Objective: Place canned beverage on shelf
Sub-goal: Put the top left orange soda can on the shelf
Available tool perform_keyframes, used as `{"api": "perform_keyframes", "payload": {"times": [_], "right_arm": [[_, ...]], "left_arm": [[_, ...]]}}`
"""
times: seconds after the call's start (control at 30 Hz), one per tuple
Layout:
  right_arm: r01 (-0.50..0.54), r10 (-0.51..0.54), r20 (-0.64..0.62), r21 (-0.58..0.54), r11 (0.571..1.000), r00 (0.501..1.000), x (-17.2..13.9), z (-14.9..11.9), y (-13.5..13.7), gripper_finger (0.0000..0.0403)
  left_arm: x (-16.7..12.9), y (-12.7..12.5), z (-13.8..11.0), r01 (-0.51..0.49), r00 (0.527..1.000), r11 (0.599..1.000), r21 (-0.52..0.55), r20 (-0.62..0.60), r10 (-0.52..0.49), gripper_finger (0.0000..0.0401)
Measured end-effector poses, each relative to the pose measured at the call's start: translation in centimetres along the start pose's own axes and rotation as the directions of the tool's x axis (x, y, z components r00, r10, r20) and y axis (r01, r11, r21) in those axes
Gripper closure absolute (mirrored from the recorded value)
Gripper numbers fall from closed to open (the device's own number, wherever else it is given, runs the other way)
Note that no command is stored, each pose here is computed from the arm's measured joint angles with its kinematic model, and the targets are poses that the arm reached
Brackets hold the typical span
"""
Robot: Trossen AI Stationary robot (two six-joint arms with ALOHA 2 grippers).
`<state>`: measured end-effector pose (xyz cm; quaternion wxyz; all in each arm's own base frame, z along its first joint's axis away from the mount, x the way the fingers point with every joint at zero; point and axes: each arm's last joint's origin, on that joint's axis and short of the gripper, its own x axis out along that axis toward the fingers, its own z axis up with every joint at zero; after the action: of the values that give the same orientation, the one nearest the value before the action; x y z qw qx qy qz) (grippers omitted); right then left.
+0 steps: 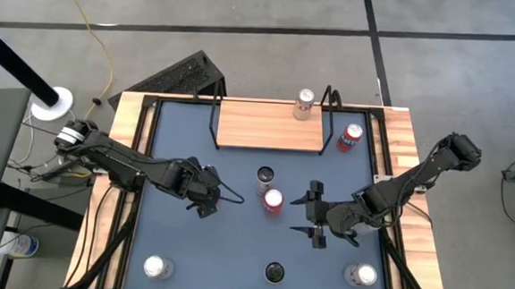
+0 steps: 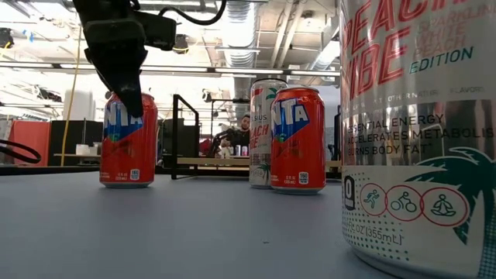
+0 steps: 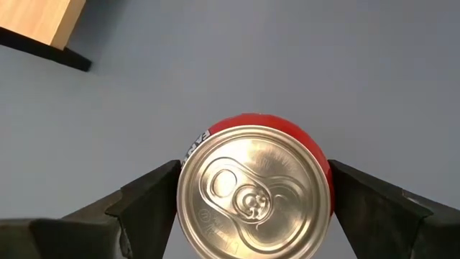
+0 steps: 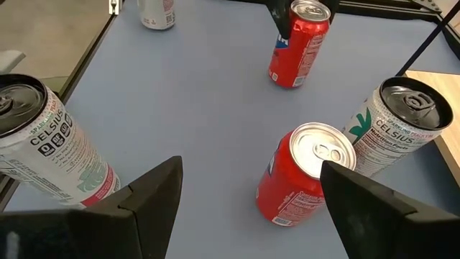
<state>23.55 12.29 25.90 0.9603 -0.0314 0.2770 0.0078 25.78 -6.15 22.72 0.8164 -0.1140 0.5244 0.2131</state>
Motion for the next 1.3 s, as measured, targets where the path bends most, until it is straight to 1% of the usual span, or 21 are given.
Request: {"api": "perform_keyframes", "payload": {"times": [0.3, 0.63, 0.93, 1.07, 1.17, 1.3], "right_arm": [[0.0, 0.0, 0.001, 0.0, 1.0, 1.0, 0.0, 0.0, 0.0, 0.0086], [0.0, 0.0, 0.0, 0.0, 1.0, 1.0, 0.0, 0.0, 0.0, 0.0086], [0.0, 0.0, 0.0, 0.0, 1.0, 1.0, 0.0, 0.0, 0.0, 0.0086], [0.0, 0.0, 0.0, 0.0, 1.0, 1.0, 0.0, 0.0, 0.0, 0.0086], [0.0, 0.0, 0.0, 0.0, 1.0, 1.0, 0.0, 0.0, 0.0, 0.0086], [0.0, 0.0, 0.0, 0.0, 1.0, 1.0, 0.0, 0.0, 0.0, 0.0086]], "left_arm": [[0.1, -0.1, 0.1, 0.018, 1.0, 1.0, 0.003, 0.006, -0.018, 0.0081], [0.0, -0.7, 0.4, 0.109, 0.994, 0.99, 0.094, 0.0, -0.11, 0.0081], [0.2, -0.3, 0.6, 0.121, 0.993, 0.989, 0.089, -0.02, -0.119, 0.0081], [-0.3, -0.4, 0.9, 0.133, 0.991, 0.987, 0.095, -0.03, -0.131, 0.0081], [-0.8, -0.7, 1.4, 0.162, 0.987, 0.982, 0.097, -0.018, -0.161, 0.0079], [-1.5, -0.8, 1.9, 0.165, 0.986, 0.981, 0.107, 0.003, -0.166, 0.0067]]}}
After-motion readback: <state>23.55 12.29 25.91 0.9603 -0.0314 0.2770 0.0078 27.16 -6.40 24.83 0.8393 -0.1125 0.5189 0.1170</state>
